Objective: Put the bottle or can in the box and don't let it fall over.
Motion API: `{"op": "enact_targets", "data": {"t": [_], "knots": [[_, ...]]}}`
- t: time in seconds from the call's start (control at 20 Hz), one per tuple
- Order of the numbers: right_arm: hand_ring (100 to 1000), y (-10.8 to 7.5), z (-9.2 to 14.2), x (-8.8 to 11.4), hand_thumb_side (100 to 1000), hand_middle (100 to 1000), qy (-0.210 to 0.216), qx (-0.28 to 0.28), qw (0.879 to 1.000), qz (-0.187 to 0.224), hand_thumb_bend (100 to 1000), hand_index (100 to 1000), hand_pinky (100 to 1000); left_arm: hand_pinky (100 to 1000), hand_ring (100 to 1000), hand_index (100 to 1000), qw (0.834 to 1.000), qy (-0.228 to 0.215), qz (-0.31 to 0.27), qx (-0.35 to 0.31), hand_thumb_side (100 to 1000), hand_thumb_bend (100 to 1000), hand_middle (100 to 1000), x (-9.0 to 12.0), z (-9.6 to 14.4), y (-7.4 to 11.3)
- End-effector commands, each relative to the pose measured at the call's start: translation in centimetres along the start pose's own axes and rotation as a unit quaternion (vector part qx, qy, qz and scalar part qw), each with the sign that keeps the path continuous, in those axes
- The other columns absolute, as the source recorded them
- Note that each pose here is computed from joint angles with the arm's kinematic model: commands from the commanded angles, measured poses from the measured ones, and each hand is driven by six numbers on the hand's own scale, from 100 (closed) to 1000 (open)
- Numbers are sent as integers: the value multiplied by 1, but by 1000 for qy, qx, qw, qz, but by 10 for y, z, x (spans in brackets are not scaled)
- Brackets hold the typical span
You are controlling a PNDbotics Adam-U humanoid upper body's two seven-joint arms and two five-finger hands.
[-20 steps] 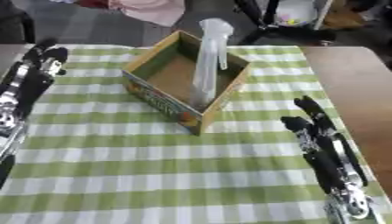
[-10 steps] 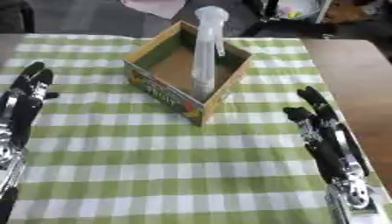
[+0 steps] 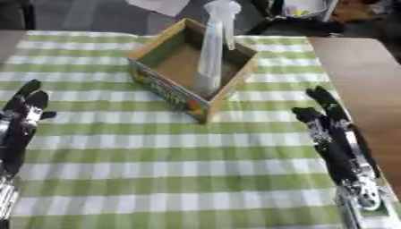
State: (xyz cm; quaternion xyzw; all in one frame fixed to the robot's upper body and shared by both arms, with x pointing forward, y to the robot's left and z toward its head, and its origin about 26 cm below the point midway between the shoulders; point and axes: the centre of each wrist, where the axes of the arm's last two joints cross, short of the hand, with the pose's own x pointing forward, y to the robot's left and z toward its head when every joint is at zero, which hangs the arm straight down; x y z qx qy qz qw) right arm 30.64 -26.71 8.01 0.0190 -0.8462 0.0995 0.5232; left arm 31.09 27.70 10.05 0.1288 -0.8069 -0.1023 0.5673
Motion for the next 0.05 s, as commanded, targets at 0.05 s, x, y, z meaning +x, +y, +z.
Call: {"op": "enact_targets", "data": {"t": [0.05], "knots": [[788, -4, -3, 5, 553, 957, -9, 2, 1000, 7, 100, 1000, 858, 747, 1000, 939, 1000, -14, -2, -1, 767, 344, 1000, 9, -2, 0]]}}
